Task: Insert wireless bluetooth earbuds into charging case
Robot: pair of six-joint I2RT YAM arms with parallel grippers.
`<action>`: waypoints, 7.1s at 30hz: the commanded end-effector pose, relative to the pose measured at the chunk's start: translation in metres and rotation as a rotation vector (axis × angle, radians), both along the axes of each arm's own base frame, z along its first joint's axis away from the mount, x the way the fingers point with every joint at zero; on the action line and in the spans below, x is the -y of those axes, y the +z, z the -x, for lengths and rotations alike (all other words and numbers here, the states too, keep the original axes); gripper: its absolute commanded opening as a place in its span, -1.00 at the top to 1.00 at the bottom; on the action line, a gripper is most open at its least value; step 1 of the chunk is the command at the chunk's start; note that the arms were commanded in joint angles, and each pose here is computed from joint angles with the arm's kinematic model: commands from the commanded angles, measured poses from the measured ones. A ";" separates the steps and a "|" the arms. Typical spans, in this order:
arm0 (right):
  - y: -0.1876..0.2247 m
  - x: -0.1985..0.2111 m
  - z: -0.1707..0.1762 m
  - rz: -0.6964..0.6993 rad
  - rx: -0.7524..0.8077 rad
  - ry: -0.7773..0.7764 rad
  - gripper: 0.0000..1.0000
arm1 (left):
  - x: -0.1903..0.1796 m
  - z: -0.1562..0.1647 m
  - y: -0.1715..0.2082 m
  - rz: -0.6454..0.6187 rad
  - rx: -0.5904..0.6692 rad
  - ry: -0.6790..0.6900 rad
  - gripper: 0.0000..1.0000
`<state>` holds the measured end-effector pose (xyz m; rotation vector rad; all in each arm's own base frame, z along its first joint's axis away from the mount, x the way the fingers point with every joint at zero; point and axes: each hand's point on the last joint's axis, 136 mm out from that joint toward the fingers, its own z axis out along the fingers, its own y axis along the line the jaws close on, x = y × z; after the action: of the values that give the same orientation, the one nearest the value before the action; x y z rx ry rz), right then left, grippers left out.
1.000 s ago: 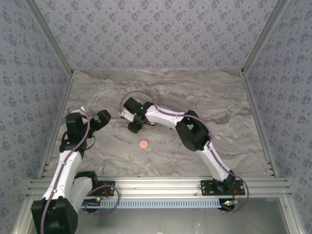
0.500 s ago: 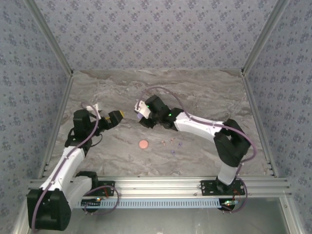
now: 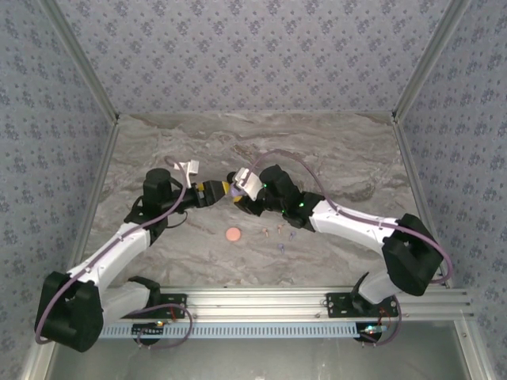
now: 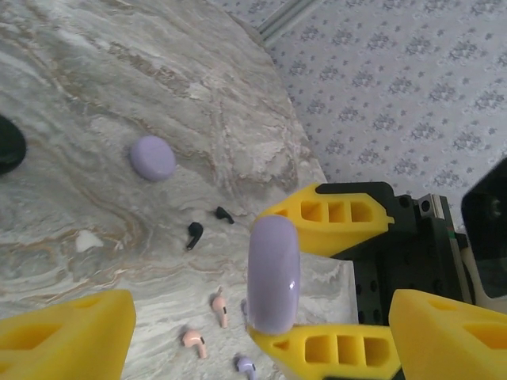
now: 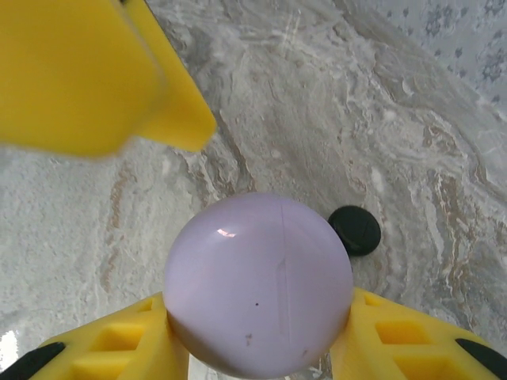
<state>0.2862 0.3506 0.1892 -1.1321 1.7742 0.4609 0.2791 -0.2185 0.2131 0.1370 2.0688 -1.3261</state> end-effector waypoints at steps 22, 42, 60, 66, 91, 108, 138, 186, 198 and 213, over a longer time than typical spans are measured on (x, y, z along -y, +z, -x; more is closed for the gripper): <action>0.026 -0.002 0.007 -0.077 0.018 0.044 0.07 | 0.042 0.011 0.028 0.038 0.103 -0.180 0.56; 0.141 0.083 0.059 -0.508 -0.026 0.173 -0.99 | 0.037 0.061 0.128 0.117 0.912 -0.047 0.87; 0.182 0.055 0.056 -0.514 0.032 0.248 -0.80 | 0.059 0.092 0.163 0.190 1.068 -0.143 1.00; 0.184 0.059 0.046 -0.512 0.051 0.202 -0.73 | 0.062 0.093 0.161 0.186 1.067 -0.158 1.00; 0.197 0.067 0.025 -0.501 0.063 0.161 -0.68 | 0.069 0.088 0.153 0.168 1.041 -0.186 1.00; 0.189 0.105 0.048 -0.501 0.020 0.045 -0.69 | 0.067 0.084 0.145 0.138 1.033 -0.161 1.00; -0.134 0.131 0.090 0.339 -0.887 -0.708 0.03 | 0.043 0.102 0.136 0.070 1.068 -0.127 1.00; -0.164 0.119 0.091 0.517 -0.811 -0.696 0.55 | 0.044 0.100 0.138 0.058 1.067 -0.127 1.00; -0.017 0.133 0.055 0.072 -0.514 -0.600 0.56 | 0.058 0.088 0.128 0.060 1.019 -0.150 1.00; 0.181 0.101 0.064 -0.375 -0.137 -0.245 0.56 | 0.095 0.080 0.110 0.086 0.956 -0.234 1.00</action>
<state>0.2278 0.2334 0.3353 -0.5587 1.9560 0.6301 0.2051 -0.3089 0.2852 0.8234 1.3265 -1.1032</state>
